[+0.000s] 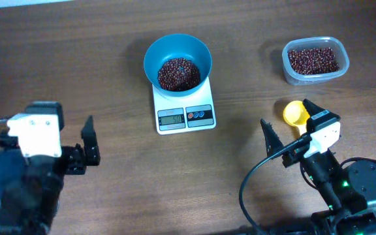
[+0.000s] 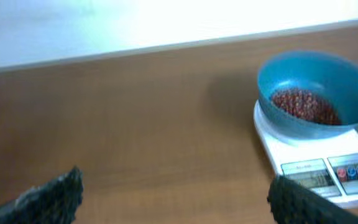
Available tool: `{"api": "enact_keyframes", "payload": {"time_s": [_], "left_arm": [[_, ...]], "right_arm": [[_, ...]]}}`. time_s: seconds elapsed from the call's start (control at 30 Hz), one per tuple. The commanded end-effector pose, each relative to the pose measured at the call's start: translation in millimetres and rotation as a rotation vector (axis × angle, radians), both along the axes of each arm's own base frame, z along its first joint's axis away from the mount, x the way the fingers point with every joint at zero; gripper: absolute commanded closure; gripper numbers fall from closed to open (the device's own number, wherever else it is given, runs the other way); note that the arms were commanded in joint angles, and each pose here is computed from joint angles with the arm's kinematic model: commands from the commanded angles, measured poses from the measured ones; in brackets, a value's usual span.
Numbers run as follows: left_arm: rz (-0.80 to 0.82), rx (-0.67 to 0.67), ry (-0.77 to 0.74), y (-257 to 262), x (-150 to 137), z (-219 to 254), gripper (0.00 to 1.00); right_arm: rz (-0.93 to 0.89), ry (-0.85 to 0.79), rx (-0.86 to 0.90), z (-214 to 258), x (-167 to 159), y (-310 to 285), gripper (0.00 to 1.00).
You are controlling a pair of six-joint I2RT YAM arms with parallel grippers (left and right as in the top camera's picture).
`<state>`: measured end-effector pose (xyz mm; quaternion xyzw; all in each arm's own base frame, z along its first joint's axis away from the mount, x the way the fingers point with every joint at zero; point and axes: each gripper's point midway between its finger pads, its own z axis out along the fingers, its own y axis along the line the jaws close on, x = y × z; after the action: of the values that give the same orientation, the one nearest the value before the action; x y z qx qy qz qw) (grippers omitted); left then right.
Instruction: Scoop item into bowl and weigh 50g on scale
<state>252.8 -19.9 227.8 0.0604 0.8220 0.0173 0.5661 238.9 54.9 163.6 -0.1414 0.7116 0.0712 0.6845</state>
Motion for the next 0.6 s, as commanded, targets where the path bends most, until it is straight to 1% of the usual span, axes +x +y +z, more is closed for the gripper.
{"api": "enact_keyframes", "payload": {"time_s": [0.0,0.2,0.37,0.43,0.57], "left_arm": [[0.028,-0.015,-0.068,6.9,-5.6,-12.6,0.01],[0.016,-0.045,-0.215,8.4,-14.6,-24.5,0.01],[0.024,-0.053,-0.288,13.0,-18.3,-36.7,0.01],[0.017,-0.056,-0.317,11.9,-14.8,-36.8,0.01],[0.021,-0.054,-0.301,12.5,-8.5,-60.8,0.01]], "right_arm": [[-0.001,0.002,0.000,-2.3,-0.3,0.5,0.01],[-0.001,0.003,0.000,-2.4,-0.3,0.5,0.01],[0.000,0.002,0.000,-2.3,-0.3,0.5,0.01],[-0.001,0.002,0.000,-2.3,-0.3,0.5,0.01],[-0.001,0.002,0.000,-2.3,-0.3,0.5,0.01]]}}
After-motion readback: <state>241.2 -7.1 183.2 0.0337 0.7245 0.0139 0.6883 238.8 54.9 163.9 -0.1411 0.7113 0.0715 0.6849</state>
